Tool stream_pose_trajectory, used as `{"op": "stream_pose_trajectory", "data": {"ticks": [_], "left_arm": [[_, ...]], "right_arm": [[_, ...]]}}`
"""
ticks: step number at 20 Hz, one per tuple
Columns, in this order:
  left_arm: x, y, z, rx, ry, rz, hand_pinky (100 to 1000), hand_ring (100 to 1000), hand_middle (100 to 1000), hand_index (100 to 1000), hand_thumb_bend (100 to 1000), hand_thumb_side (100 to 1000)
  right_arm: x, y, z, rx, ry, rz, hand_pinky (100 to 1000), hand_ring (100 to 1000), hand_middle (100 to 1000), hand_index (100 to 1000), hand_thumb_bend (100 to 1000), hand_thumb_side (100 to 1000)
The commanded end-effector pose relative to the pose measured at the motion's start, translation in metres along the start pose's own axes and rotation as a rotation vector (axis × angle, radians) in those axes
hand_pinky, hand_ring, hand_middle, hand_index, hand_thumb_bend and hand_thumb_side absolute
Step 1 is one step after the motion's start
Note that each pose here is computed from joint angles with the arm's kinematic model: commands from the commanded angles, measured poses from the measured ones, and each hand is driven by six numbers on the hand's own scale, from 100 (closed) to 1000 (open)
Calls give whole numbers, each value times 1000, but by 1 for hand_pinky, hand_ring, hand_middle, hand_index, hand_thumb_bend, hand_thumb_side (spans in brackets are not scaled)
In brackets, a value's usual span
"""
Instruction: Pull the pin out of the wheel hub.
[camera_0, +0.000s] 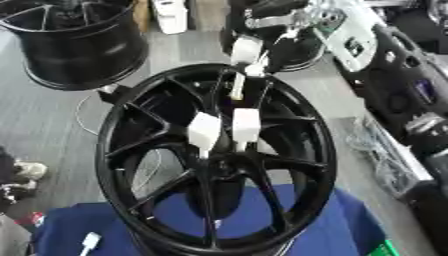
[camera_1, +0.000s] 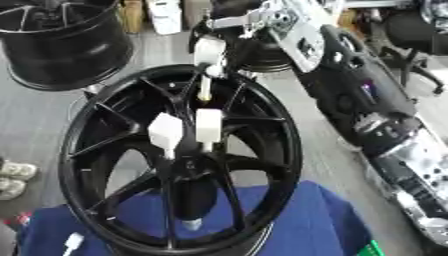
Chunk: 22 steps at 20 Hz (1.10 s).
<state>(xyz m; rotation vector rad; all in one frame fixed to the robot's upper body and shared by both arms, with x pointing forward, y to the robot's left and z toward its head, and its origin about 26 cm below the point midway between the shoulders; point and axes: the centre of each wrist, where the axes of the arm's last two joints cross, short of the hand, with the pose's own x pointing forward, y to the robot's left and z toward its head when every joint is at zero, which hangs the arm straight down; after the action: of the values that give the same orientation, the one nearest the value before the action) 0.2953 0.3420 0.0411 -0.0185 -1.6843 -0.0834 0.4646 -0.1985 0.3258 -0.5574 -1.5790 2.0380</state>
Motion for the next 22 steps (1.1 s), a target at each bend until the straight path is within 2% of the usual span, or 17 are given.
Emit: {"op": "stream_pose_trajectory", "data": {"ticks": [1, 3, 6, 9, 11, 13, 15, 17, 18, 19, 21, 22], "left_arm": [[9, 9, 0, 13, -14, -32, 742, 508, 550, 720, 599, 654], [9, 12, 1, 22, -12, -38, 741, 508, 550, 721, 598, 654], [10, 14, 2, 34, -14, -44, 741, 508, 550, 720, 597, 654], [11, 16, 2, 46, -20, -44, 741, 508, 550, 720, 597, 654], [12, 16, 3, 53, -23, -43, 740, 508, 550, 721, 597, 654], [12, 18, 4, 65, -27, -44, 740, 508, 549, 720, 596, 654], [13, 19, 5, 76, -33, -46, 740, 508, 549, 720, 596, 654], [14, 20, 5, 86, -37, -46, 739, 508, 549, 720, 596, 654], [14, 20, 5, 88, -39, -45, 739, 508, 549, 720, 596, 653], [15, 20, 5, 88, -40, -44, 739, 508, 549, 720, 596, 653], [15, 18, 4, 84, -44, -41, 739, 508, 549, 720, 596, 653], [15, 18, 4, 82, -46, -40, 738, 508, 549, 720, 596, 653]], "right_arm": [[-12, -35, 55, -35, 8, 77, 567, 264, 335, 784, 100, 141], [-25, -39, 98, -142, 81, 33, 575, 255, 330, 770, 100, 100], [-46, -32, 173, -342, 247, -48, 575, 243, 326, 754, 100, 100], [-66, -5, 247, -538, 472, -144, 563, 231, 316, 737, 100, 100], [-77, 22, 285, -632, 628, -207, 556, 230, 314, 727, 100, 100], [-92, 65, 319, -722, 817, -296, 549, 232, 313, 718, 100, 100], [-106, 116, 344, -783, 1021, -379, 549, 237, 316, 716, 100, 100], [-117, 182, 367, -784, 1275, -480, 575, 312, 389, 745, 100, 126], [-119, 221, 377, -770, 1408, -545, 606, 416, 486, 779, 100, 168], [-117, 258, 383, -747, 1522, -608, 650, 503, 585, 812, 100, 254], [-100, 332, 391, -649, 1692, -766, 730, 682, 786, 868, 100, 640], [-89, 362, 393, -601, 1740, -839, 750, 736, 836, 880, 100, 741]]}}
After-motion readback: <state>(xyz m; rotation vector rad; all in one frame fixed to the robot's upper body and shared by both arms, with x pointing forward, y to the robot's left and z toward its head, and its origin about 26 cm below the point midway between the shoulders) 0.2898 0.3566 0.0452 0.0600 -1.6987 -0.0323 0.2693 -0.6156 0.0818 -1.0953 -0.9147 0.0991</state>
